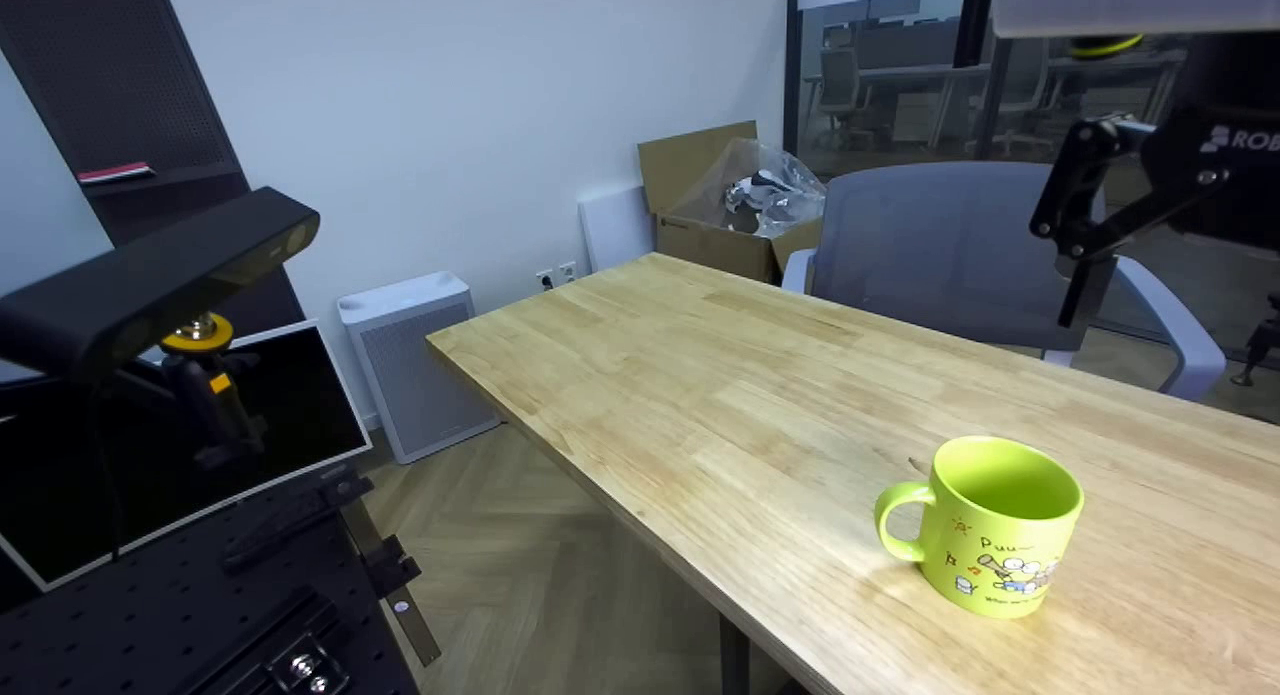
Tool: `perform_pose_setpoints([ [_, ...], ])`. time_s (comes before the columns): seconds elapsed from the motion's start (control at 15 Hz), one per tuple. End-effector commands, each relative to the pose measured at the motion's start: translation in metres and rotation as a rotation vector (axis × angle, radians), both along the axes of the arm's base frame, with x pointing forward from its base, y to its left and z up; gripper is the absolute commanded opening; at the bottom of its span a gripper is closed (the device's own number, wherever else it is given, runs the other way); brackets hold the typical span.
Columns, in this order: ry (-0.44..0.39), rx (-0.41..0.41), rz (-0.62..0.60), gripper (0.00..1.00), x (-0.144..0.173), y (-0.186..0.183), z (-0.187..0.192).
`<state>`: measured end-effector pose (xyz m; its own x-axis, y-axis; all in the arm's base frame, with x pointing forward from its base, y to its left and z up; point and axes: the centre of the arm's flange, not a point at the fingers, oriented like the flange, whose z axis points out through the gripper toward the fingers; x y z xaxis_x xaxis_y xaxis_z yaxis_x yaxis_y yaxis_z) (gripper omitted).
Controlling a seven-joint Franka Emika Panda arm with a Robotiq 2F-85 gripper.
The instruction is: Pick up the cup and slightly move it to the left. Pick up the cup and move it forward. Pick up the cup and move it to the left.
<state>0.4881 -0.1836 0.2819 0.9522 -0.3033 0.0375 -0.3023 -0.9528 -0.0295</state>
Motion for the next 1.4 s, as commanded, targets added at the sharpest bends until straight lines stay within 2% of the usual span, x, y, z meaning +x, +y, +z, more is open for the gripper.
perform_pose_setpoints([
  [0.0, -0.002, -0.004, -0.007, 1.0, 0.013, -0.001, -0.007],
  [0.73, 0.009, -0.032, 0.005, 1.0, 0.014, 0.005, -0.047],
  [1.33, 0.022, -0.024, 0.027, 1.0, 0.008, 0.007, -0.05],
])
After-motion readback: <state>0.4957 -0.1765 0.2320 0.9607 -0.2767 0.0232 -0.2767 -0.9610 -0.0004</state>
